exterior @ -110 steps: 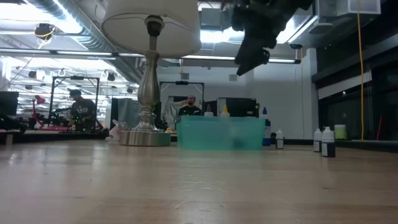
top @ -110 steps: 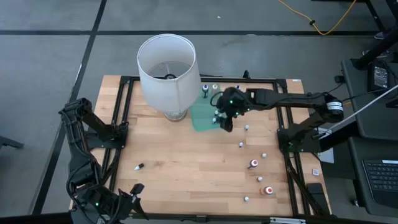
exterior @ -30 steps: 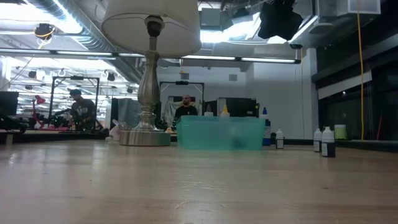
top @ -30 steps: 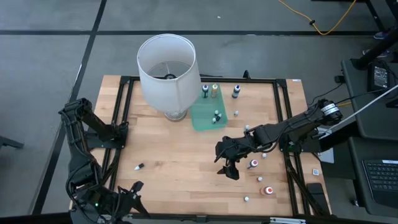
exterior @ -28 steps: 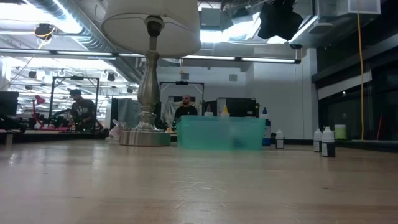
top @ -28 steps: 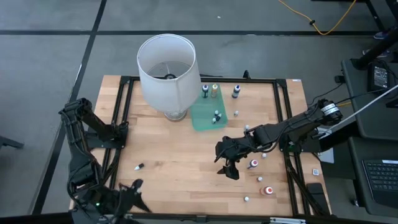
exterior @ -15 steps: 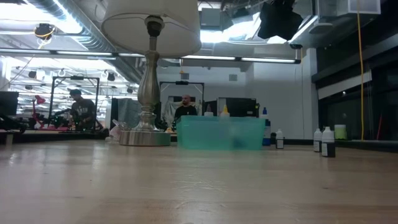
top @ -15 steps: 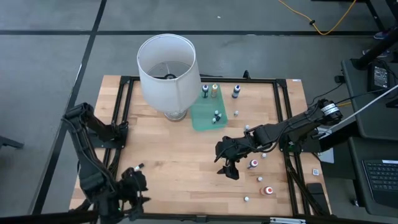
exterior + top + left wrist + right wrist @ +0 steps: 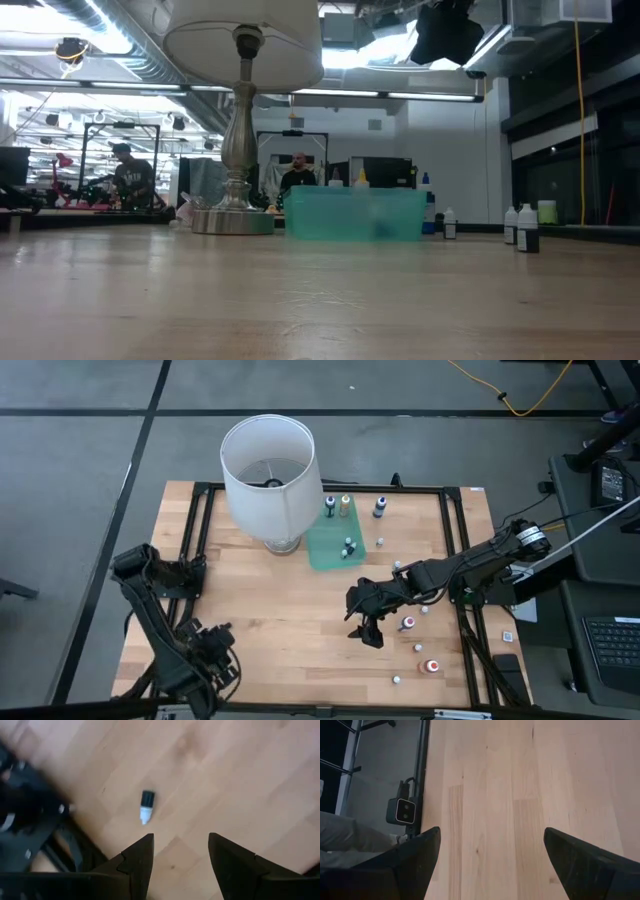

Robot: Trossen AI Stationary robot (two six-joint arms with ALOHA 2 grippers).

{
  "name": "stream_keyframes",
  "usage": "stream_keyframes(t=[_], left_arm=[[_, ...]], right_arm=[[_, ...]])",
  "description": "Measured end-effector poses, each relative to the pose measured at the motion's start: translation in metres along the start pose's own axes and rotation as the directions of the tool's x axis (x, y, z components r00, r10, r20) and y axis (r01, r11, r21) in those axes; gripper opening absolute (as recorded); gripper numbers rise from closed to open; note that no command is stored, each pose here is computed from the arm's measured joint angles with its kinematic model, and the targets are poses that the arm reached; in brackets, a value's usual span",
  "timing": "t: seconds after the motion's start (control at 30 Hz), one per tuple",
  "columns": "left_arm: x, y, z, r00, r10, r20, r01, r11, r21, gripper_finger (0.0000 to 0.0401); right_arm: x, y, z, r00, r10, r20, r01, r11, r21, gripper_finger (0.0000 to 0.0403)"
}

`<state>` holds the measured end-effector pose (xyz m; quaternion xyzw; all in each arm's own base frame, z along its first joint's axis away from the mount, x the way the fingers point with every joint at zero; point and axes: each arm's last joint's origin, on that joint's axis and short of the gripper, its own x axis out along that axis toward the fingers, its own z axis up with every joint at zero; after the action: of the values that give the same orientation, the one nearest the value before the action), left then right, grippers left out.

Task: Pick & Place food coloring
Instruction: Put the top small green food coloring bottle into the green bin

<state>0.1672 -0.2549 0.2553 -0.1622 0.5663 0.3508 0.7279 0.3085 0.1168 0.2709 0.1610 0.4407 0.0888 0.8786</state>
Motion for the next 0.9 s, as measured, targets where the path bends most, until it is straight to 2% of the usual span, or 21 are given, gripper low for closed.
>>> stream_keyframes(t=[0.1, 0.2, 0.27, 0.43, 0.6, 0.73, 0.9], left_arm=[[0.008, -0.005, 0.008, 0.997, 0.046, -0.069, -0.052, 0.994, -0.095, 0.0182], [0.020, -0.004, 0.016, 0.985, 0.105, -0.136, -0.131, 0.971, -0.202, 0.0182], [0.030, -0.002, 0.020, 0.976, 0.144, -0.160, -0.179, 0.957, -0.228, 0.0182], [0.053, 0.004, 0.019, 0.960, 0.206, -0.191, -0.235, 0.961, -0.145, 0.0182], [0.069, 0.008, 0.017, 0.967, 0.164, -0.194, -0.170, 0.985, -0.014, 0.0182], [0.083, 0.013, 0.013, 0.971, 0.142, -0.190, -0.127, 0.988, 0.091, 0.0182], [0.097, 0.026, 0.000, 0.976, 0.099, -0.195, -0.077, 0.990, 0.118, 0.0182]], right_arm=[[0.000, 0.000, 0.000, 1.000, 0.001, 0.001, -0.001, 1.000, 0.000, 0.0354], [0.000, 0.000, 0.000, 1.000, 0.002, 0.003, -0.002, 1.000, 0.000, 0.0354], [0.000, 0.000, 0.000, 1.000, 0.002, 0.003, -0.002, 1.000, 0.000, 0.0354], [0.000, 0.000, 0.000, 1.000, 0.009, -0.001, -0.009, 1.000, -0.007, 0.0354], [0.000, 0.000, 0.000, 1.000, 0.009, -0.002, -0.009, 1.000, -0.028, 0.0354], [0.000, 0.000, 0.000, 1.000, 0.009, -0.002, -0.009, 1.000, -0.027, 0.0354], [0.000, 0.001, -0.001, 0.999, 0.029, -0.016, -0.029, 0.999, -0.024, 0.0354]])
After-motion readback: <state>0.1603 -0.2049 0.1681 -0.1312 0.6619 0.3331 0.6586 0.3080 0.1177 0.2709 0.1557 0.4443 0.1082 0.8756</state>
